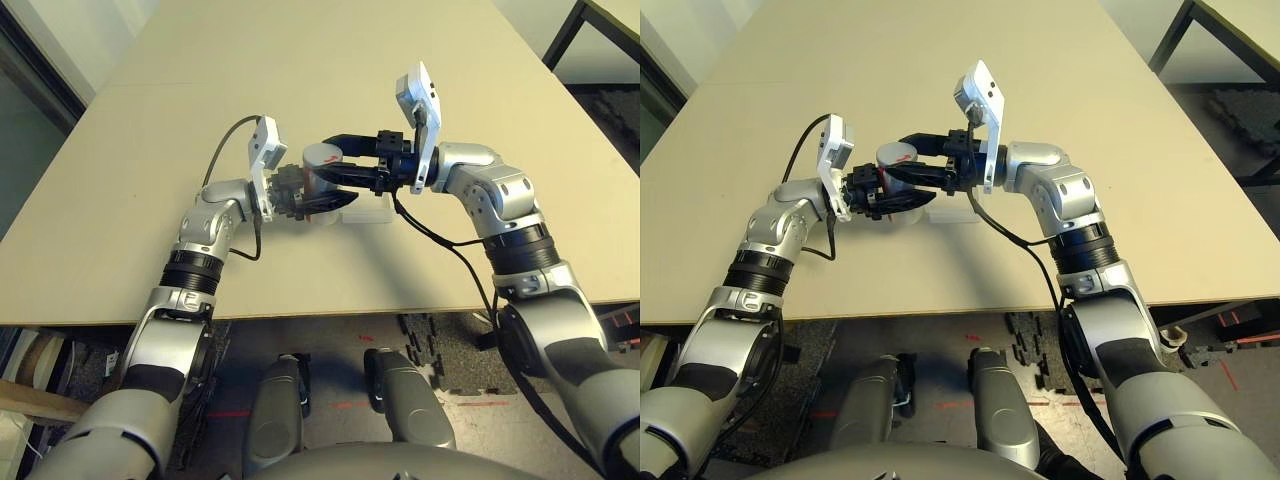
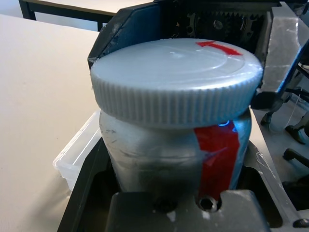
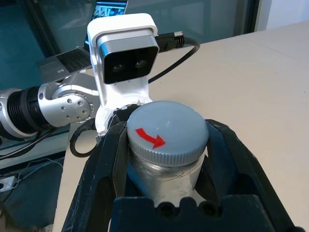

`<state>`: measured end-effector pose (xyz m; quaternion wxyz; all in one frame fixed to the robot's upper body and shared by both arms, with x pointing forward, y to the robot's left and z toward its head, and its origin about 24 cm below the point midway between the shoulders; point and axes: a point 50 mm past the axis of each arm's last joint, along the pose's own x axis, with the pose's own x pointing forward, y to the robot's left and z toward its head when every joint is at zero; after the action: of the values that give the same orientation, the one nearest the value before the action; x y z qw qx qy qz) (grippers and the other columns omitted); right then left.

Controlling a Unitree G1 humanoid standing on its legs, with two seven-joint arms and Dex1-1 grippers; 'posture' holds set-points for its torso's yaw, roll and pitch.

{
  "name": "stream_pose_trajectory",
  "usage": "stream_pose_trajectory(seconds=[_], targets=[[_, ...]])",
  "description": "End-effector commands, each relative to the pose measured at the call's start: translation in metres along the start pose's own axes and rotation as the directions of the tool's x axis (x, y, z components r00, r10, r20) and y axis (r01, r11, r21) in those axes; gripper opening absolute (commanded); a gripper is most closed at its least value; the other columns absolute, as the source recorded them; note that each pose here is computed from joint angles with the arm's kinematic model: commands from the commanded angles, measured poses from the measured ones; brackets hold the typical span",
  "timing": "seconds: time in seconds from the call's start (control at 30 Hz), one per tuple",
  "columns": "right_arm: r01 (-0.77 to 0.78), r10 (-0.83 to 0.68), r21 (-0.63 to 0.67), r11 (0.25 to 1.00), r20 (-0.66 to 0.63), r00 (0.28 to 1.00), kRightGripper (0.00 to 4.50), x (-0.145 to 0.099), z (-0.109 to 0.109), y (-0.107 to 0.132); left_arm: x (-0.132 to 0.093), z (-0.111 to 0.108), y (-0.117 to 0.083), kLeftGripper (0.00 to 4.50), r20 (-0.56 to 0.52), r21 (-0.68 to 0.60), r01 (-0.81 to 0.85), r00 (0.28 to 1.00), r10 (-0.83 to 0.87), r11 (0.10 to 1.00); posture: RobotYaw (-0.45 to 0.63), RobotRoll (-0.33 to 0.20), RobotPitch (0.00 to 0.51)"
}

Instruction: Pour the medicine from the bottle into the box.

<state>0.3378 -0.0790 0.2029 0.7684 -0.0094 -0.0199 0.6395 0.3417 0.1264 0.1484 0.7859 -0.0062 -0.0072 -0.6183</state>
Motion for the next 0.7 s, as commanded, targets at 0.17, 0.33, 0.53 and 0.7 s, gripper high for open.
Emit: stream_pose_trajectory(seconds=[0.17, 0.33, 0.53, 0.7], targets=[[-0.256, 0.261, -0.062, 0.965, 0.092, 0.961, 2.57, 0.008, 0.018, 0.017, 0.002, 0.005, -0.001, 2.85, -0.019, 0.016, 0.033, 0.999, -0.033, 0.999, -0.19, 0.000, 0.148], [-0.400, 0.415, -0.118, 0.909, 0.160, 0.895, 2.57, 0.015, 0.031, 0.028, 0.004, 0.009, -0.001, 2.85, -0.002, 0.015, 0.035, 0.999, -0.035, 0.999, -0.19, 0.000, 0.148], [-0.493, 0.508, -0.128, 0.861, 0.165, 0.845, 2.57, 0.020, 0.033, 0.034, 0.005, 0.009, -0.003, 2.85, 0.003, 0.015, 0.042, 0.999, -0.042, 0.999, -0.18, 0.000, 0.149], [-0.422, 0.435, -0.109, 0.900, 0.169, 0.885, 2.92, 0.020, 0.029, 0.023, 0.005, 0.009, -0.004, 2.85, 0.003, 0.016, 0.045, 0.999, -0.045, 0.999, -0.18, 0.000, 0.148]])
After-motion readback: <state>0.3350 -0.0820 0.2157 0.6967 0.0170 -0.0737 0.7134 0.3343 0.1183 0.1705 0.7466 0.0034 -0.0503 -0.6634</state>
